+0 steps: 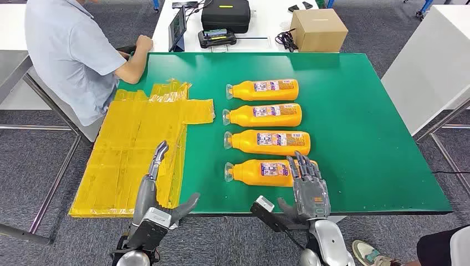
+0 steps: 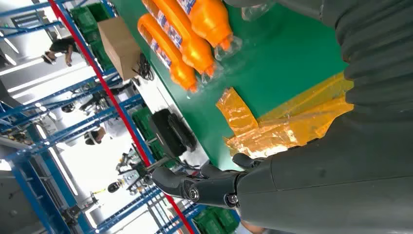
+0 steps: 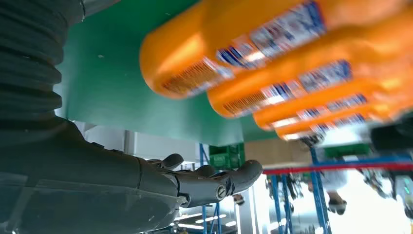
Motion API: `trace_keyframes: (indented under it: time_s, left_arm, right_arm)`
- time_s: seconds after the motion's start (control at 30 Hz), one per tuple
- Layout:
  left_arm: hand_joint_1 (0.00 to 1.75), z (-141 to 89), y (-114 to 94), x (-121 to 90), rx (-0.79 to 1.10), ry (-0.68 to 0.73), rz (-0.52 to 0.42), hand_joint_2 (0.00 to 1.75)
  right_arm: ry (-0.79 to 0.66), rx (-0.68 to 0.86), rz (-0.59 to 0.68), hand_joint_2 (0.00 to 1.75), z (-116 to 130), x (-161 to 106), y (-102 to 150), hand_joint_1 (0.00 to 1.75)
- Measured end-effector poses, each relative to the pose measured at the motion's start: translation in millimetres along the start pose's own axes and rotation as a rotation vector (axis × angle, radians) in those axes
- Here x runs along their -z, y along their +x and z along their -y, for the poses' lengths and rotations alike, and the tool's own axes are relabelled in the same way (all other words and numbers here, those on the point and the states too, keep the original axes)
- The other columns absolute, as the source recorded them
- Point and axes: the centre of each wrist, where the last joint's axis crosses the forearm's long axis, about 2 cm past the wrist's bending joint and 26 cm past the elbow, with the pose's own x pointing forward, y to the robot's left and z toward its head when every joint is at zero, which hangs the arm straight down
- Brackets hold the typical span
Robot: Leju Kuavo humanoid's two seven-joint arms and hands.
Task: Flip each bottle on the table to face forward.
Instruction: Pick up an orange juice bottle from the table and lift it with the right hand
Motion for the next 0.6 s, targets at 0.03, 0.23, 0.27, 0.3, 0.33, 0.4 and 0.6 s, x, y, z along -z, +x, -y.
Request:
trace_keyframes:
  time_s: [0.03, 0.23, 0.27, 0.3, 0.33, 0.4, 0.6]
  left_arm:
    - [0.00, 0, 0, 0, -0.001, -0.001, 0.001, 1.75]
    - [0.00, 7, 0, 1, -0.017, -0.028, 0.016, 1.75]
    - [0.00, 8, 0, 1, -0.021, -0.034, 0.017, 1.75]
    - [0.00, 8, 0, 1, -0.026, -0.041, 0.017, 1.75]
    - [0.00, 9, 0, 1, -0.029, -0.047, 0.017, 1.75]
    - [0.00, 10, -1, 1, -0.034, -0.054, 0.015, 1.75]
    - [0.00, 13, -2, 1, -0.044, -0.066, 0.011, 1.75]
  right_arm:
    - [0.008, -0.004, -0.004, 1.75, -1, 0, -1, 0.00]
    - [0.075, -0.071, -0.042, 1.75, -14, 5, -18, 0.00]
    - [0.082, -0.079, -0.047, 1.75, -15, 6, -20, 0.00]
    - [0.086, -0.085, -0.050, 1.75, -16, 8, -22, 0.00]
    - [0.090, -0.089, -0.052, 1.75, -16, 9, -23, 0.00]
    - [0.097, -0.095, -0.054, 1.75, -18, 10, -25, 0.00]
    - [0.106, -0.112, -0.052, 1.75, -19, 18, -29, 0.00]
